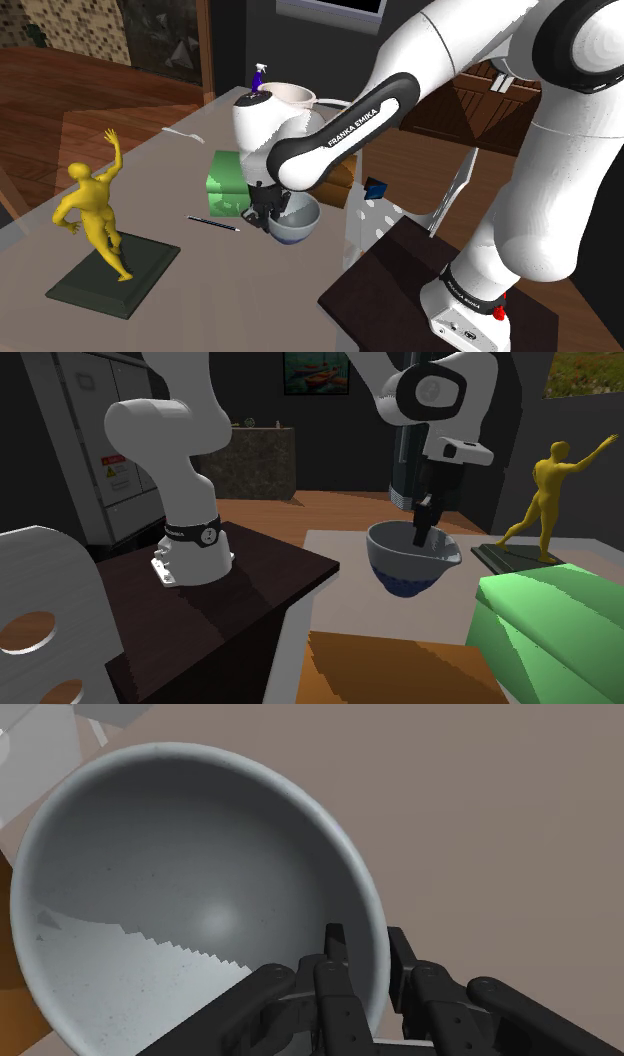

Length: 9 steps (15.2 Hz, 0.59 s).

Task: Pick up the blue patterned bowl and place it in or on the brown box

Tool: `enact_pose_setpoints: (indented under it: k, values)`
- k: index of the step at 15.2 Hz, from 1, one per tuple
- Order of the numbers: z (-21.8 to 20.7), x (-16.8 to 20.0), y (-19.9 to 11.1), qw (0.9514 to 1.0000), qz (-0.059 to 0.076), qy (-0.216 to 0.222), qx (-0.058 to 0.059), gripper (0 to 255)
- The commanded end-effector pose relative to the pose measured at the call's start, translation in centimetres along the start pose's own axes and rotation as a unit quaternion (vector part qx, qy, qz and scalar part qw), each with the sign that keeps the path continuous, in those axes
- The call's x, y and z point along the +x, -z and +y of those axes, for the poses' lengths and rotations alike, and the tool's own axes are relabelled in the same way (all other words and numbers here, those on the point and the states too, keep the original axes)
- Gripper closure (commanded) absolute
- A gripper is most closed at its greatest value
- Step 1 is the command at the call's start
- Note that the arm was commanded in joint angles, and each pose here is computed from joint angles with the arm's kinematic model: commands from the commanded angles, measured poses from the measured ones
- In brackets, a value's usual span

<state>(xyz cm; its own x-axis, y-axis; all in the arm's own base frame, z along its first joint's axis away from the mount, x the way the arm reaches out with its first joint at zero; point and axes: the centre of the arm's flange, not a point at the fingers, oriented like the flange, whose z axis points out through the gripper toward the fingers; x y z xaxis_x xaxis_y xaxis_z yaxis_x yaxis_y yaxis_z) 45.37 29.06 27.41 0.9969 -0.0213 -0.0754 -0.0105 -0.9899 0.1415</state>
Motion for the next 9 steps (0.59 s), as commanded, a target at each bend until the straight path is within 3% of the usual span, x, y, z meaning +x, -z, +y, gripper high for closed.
enact_pose_setpoints:
  k: [1,9]
  values:
    - [0.1,-0.1,1.2,1.0,0.0,0.0,0.0,255]
    - [0.7,-0.4,5.3,1.0,0.0,0.0,0.0,255]
